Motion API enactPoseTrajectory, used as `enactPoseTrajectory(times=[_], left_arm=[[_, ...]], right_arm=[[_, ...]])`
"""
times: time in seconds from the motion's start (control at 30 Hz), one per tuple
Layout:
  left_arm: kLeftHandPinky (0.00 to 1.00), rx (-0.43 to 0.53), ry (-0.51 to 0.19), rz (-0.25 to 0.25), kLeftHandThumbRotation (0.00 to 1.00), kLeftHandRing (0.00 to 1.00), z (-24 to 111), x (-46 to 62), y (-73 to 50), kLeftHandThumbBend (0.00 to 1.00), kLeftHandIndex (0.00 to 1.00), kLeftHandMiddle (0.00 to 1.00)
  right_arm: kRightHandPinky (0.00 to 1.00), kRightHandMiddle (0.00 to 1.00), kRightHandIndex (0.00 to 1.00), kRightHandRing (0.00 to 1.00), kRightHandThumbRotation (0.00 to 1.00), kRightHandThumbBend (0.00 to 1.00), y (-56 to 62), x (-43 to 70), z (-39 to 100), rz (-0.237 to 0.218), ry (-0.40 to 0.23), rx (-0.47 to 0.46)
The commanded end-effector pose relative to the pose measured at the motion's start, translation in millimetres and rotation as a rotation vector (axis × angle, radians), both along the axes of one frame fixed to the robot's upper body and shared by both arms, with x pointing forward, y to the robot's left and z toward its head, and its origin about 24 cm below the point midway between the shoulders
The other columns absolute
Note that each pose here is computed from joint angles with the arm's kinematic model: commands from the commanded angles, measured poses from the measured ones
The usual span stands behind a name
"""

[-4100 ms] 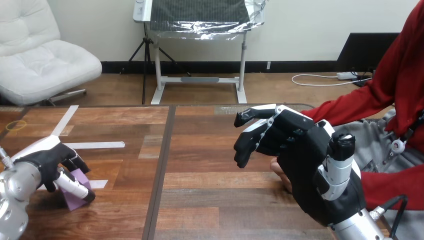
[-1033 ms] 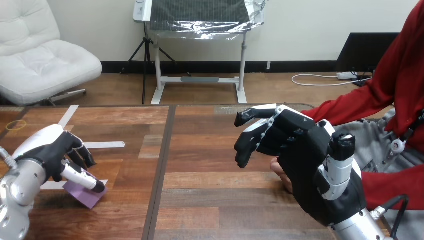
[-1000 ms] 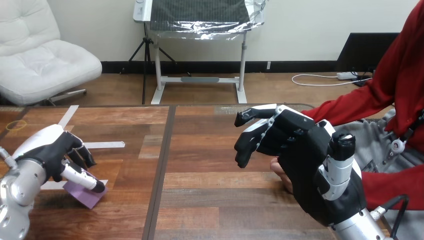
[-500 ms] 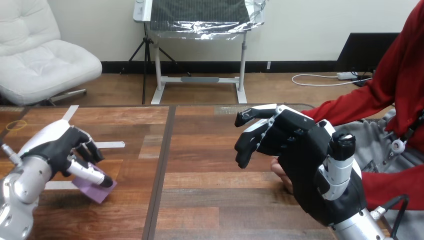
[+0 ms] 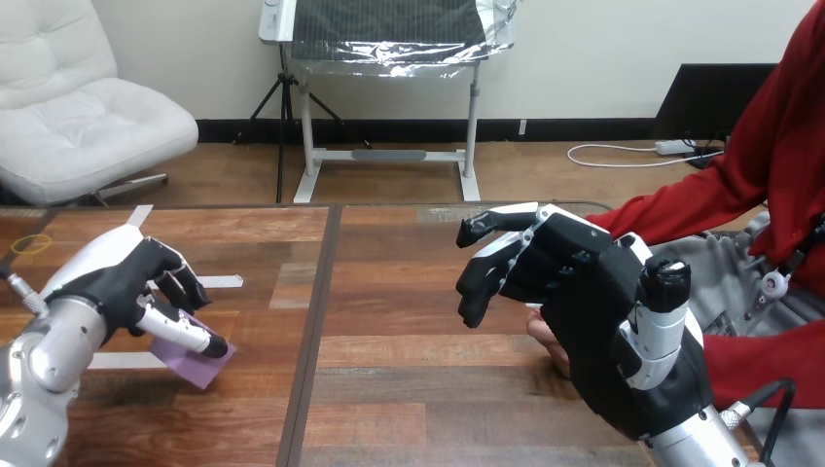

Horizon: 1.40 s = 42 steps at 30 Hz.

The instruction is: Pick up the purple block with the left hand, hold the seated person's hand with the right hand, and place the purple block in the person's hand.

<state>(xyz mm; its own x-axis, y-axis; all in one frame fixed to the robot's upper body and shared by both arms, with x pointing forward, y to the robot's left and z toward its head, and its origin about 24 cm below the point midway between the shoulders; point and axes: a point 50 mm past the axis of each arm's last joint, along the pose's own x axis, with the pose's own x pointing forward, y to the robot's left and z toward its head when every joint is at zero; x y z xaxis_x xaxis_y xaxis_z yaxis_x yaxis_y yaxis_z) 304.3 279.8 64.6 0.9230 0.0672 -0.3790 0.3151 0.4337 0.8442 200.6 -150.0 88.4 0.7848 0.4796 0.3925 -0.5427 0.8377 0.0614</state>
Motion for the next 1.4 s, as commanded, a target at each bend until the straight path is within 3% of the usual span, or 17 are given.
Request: enactPoseTrajectory(times=[0.0, 0.37, 0.57, 0.77, 1.0, 1.37], left_arm=[[0.36, -0.014, -0.092, -0.037, 0.0, 0.41, 25.2, 11.0, -9.5, 0.74, 0.45, 0.47], [0.38, -0.055, -0.054, -0.05, 0.0, 0.44, 23.3, 11.7, -15.1, 0.75, 0.48, 0.5], [0.44, -0.081, -0.019, -0.067, 0.0, 0.52, 22.8, 10.5, -17.7, 0.81, 0.57, 0.6], [0.56, -0.05, -0.006, -0.101, 0.0, 0.66, 22.3, 9.8, -20.0, 0.86, 0.67, 0.71], [0.63, -0.014, -0.001, -0.119, 0.07, 0.73, 21.8, 9.5, -20.8, 0.88, 0.73, 0.77], [0.64, -0.02, 0.019, -0.118, 0.11, 0.76, 21.7, 9.9, -22.2, 0.89, 0.75, 0.8]], right_arm=[[0.36, 0.52, 0.62, 0.44, 1.0, 0.9, 0.6, 8.0, 14.1, -0.006, -0.082, 0.011], [0.36, 0.52, 0.62, 0.44, 1.0, 0.9, 0.4, 7.8, 14.5, 0.0, -0.077, 0.013], [0.36, 0.52, 0.62, 0.44, 1.0, 0.9, 0.8, 7.0, 14.2, -0.002, -0.074, 0.016], [0.36, 0.52, 0.62, 0.44, 1.0, 0.91, 0.7, 6.9, 14.3, -0.005, -0.076, 0.013], [0.36, 0.52, 0.62, 0.44, 1.0, 0.91, 1.0, 6.4, 14.3, -0.006, -0.076, 0.013], [0.36, 0.52, 0.62, 0.44, 1.0, 0.9, 1.0, 6.4, 14.0, 0.003, -0.078, 0.017]])
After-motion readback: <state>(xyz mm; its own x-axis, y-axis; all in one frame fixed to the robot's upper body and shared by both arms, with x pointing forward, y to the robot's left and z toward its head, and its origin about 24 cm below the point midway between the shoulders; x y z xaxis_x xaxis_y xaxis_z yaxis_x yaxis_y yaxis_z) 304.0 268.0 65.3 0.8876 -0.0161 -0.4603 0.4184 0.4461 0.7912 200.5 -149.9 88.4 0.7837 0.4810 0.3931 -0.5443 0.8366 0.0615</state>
